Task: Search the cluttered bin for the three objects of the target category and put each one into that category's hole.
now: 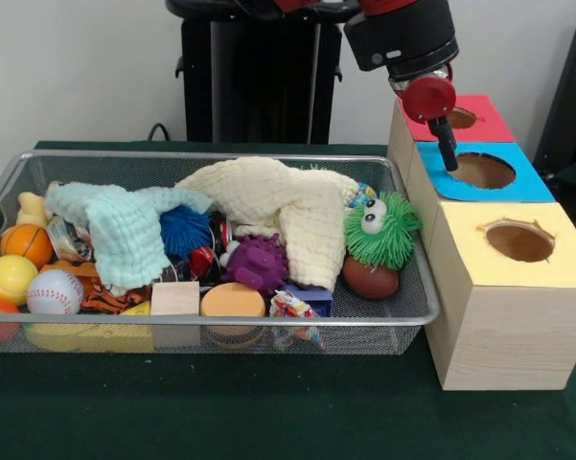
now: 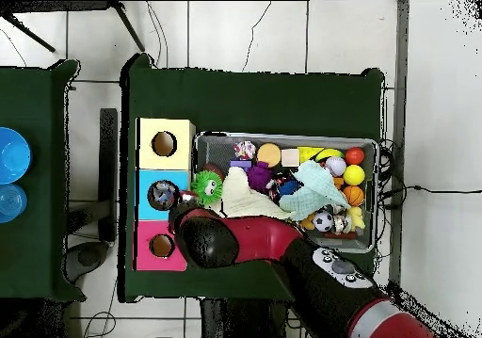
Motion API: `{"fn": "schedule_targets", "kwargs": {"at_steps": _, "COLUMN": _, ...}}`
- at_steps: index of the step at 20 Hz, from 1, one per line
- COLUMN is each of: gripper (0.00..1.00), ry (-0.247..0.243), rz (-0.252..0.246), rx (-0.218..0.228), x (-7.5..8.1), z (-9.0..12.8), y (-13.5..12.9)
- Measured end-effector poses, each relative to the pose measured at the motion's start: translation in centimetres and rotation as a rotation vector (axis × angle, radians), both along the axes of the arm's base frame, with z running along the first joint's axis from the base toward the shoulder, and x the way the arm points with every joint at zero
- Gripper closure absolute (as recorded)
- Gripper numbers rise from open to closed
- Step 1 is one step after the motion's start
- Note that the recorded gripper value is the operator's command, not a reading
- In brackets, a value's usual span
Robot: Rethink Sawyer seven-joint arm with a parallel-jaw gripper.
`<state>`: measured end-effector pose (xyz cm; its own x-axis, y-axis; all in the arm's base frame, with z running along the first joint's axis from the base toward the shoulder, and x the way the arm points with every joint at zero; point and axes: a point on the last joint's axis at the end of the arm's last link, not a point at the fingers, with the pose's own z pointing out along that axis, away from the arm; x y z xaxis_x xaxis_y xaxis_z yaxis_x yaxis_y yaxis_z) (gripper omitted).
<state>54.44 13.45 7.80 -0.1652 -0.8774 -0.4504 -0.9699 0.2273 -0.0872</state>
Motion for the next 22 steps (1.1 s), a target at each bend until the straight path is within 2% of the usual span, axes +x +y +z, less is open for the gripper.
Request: {"fn": "schedule_targets", "kwargs": {"at_steps": 22, "gripper": 0.0, "ry": 0.015, "rz": -0.033, "rx": -0.018, "x": 0.26, "z": 0.13, "y": -0.4}}
